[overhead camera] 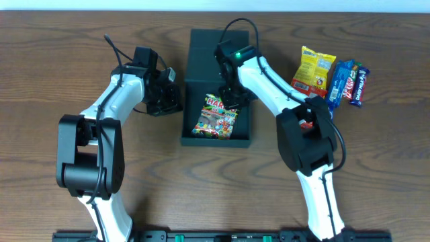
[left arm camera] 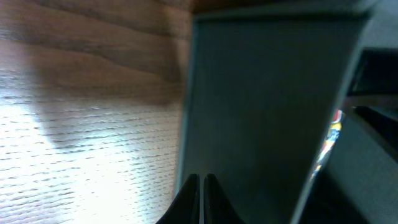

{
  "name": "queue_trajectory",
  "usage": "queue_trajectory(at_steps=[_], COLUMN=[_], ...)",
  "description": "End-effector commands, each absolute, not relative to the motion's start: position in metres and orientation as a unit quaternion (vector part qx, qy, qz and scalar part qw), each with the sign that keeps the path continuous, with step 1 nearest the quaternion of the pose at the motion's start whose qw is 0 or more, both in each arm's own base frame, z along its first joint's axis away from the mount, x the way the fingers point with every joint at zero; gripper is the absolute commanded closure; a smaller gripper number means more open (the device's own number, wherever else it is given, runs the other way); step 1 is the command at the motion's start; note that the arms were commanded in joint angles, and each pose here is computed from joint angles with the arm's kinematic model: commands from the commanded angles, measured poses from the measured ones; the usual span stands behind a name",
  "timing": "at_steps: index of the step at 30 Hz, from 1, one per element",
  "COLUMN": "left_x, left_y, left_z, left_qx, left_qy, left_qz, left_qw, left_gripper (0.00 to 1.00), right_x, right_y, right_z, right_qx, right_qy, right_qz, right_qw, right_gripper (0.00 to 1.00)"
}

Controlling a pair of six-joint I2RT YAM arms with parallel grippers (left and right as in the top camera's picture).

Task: Pack container
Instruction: 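Push the Haribo bag down into the box with the right gripper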

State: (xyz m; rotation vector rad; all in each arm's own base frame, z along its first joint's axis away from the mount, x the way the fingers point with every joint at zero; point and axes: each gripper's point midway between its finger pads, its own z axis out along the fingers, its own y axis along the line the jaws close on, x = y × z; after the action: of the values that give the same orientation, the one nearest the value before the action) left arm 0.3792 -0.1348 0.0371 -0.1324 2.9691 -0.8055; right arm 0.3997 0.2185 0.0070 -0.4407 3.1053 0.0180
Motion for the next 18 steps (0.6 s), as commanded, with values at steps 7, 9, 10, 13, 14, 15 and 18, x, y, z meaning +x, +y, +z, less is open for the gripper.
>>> queue_trajectory(at_steps=[7,9,10,13,14,15,18], left_x=[0.376,0.375,0.375,0.375,0.375,0.375,0.375], left_y=[-0.144,-0.143,-0.143,-0.143,-0.143,-0.143,-0.143], left_z=[0.038,0.038,0.038,0.038,0.038,0.038,0.038], left_qx=[-0.044,-0.044,-0.043,-0.043,-0.043,-0.042,-0.042], left_qy=[0.957,0.957,0.957,0.957,0.957,0.957,0.957], left_qz=[-0.287,-0.287,-0.287,-0.287,-0.287,-0.287,-0.287], left_qw=[0.019,0.019,0.019,0.019,0.019,0.019,0.019], left_gripper=[0.94,0.94,0.94,0.94,0.94,0.94,0.94], right_x=[0.386,0.389,0.389,0.392,0.394,0.397,0.404], right_y=[0.27,0.274,0.275,0.279,0.281,0.282,0.287], right_z=[0.001,0.001,0.002,0.002,0.002,0.003,0.004], right_qx=[-0.221,-0.222,-0.222,-0.223,-0.224,-0.225,-0.228], right_qy=[0.974,0.973,0.972,0.972,0.971,0.97,0.968], right_qz=[0.057,0.062,0.065,0.072,0.074,0.076,0.083], right_qw=[0.017,0.024,0.026,0.033,0.038,0.044,0.062], right_gripper=[0.99,0.99,0.99,0.99,0.99,0.99,0.99])
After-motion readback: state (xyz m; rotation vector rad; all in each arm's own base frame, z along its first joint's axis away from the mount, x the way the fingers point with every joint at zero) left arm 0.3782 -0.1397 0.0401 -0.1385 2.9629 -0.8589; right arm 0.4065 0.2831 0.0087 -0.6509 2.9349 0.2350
